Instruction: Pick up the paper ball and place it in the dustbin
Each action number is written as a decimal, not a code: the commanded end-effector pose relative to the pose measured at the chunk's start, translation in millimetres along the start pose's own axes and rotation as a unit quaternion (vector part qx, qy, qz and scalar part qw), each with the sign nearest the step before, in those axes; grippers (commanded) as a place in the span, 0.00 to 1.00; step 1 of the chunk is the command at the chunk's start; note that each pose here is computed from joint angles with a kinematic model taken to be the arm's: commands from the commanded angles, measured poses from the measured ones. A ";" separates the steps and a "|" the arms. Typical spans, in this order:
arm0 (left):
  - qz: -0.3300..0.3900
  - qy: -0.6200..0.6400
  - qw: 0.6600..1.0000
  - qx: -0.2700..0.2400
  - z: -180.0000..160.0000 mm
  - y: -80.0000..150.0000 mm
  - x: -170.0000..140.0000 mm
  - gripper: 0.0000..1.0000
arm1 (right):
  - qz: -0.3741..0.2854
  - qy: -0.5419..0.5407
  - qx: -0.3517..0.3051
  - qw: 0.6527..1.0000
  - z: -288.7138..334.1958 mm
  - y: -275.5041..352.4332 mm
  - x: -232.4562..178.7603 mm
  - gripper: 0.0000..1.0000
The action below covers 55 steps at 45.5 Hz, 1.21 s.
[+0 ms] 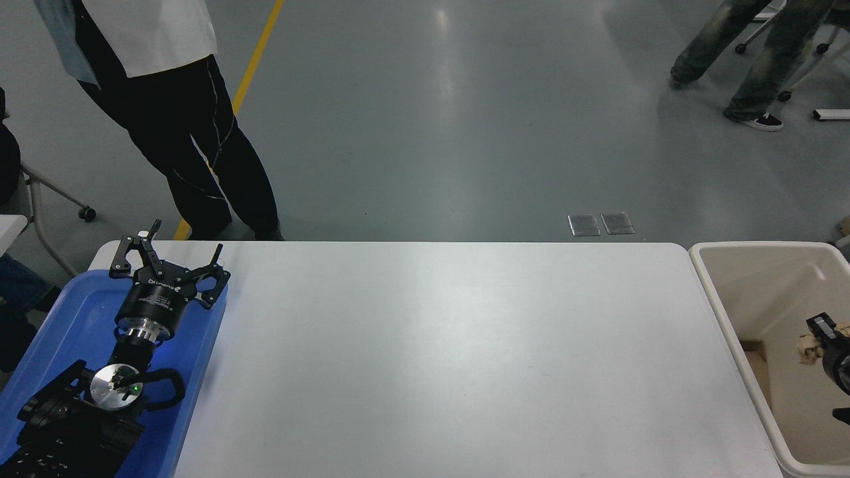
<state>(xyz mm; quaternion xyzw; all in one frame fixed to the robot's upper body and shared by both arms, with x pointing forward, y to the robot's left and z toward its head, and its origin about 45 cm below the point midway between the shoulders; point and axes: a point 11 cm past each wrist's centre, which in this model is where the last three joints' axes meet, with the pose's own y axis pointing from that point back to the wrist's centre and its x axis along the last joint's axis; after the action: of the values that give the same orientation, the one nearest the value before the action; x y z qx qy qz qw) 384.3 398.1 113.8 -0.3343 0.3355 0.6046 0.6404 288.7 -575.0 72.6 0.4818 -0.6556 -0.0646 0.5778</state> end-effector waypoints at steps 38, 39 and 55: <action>-0.002 -0.001 1.000 0.001 -0.2 -0.8 -1.0 0.99 | -0.234 0.098 0.061 0.965 -83.2 93.8 -6.5 1.00; -0.001 -0.001 1.000 0.001 -0.2 -0.6 -0.6 0.99 | -0.243 0.105 0.063 0.962 -86.7 98.8 -7.4 1.00; -0.001 -0.001 1.000 0.001 -0.2 -0.6 -0.6 0.99 | -0.326 0.189 0.124 0.918 -162.6 196.9 -8.8 1.00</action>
<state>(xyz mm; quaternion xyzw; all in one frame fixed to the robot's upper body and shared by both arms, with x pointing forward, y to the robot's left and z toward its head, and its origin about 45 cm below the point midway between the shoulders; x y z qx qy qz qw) 385.0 397.5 114.5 -0.3340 0.3351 0.6036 0.6417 320.8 -442.5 192.9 0.7010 -0.4227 -0.0979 0.5660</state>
